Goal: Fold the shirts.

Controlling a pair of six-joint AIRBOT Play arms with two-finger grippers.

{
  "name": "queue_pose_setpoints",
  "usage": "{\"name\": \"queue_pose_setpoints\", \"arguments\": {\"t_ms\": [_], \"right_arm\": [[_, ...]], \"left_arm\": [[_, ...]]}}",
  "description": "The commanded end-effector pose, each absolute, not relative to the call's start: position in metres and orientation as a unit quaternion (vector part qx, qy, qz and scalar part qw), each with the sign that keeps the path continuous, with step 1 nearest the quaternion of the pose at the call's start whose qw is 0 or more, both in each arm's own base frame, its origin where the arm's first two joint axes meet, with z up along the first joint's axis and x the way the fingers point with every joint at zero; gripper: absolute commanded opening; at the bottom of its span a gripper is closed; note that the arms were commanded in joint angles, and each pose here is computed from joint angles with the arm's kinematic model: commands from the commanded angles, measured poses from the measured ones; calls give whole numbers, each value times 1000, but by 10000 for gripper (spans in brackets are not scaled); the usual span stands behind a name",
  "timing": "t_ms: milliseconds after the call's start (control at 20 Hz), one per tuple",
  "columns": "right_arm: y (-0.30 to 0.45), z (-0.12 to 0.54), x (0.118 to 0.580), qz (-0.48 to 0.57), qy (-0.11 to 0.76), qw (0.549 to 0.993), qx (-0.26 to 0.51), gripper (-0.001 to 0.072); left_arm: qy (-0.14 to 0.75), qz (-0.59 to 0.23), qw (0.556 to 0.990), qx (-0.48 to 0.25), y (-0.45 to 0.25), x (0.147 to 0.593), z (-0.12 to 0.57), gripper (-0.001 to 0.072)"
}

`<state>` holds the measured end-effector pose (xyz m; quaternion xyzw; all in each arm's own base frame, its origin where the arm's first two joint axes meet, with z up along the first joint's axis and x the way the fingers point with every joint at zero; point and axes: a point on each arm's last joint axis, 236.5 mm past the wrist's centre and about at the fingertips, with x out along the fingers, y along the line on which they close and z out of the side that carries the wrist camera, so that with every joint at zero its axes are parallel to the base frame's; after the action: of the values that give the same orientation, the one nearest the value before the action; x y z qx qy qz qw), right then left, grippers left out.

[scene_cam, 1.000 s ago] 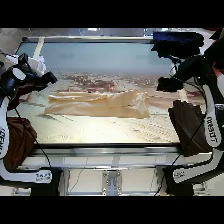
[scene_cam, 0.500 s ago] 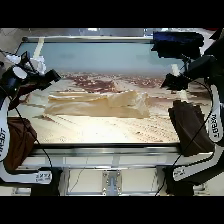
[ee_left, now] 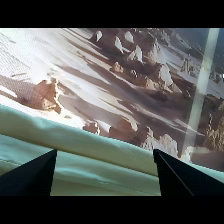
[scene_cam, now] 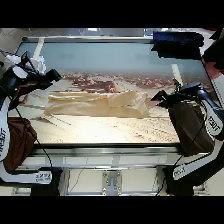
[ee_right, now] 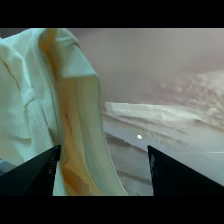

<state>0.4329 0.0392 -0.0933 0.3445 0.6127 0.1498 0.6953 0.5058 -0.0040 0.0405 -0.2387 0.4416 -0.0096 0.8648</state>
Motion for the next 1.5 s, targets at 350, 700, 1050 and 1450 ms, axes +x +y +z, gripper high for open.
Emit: {"name": "queue_pose_setpoints", "arguments": {"t_ms": [350,700,1050,1450], "right_arm": [[124,-96,452,209,608,698,316,625],[141,-63,435,244,640,655,320,16],[140,65,407,309,607,693,237,16],[131,136,374,304,565,746,182,15]], "left_arm": [[442,-10,864,-240,-5,506,40,694],[470,-52,854,-219,-55,500,27,662],[584,-172,782,-131,-209,440,-45,15],[601,-328,728,10,-380,323,-92,14]]}}
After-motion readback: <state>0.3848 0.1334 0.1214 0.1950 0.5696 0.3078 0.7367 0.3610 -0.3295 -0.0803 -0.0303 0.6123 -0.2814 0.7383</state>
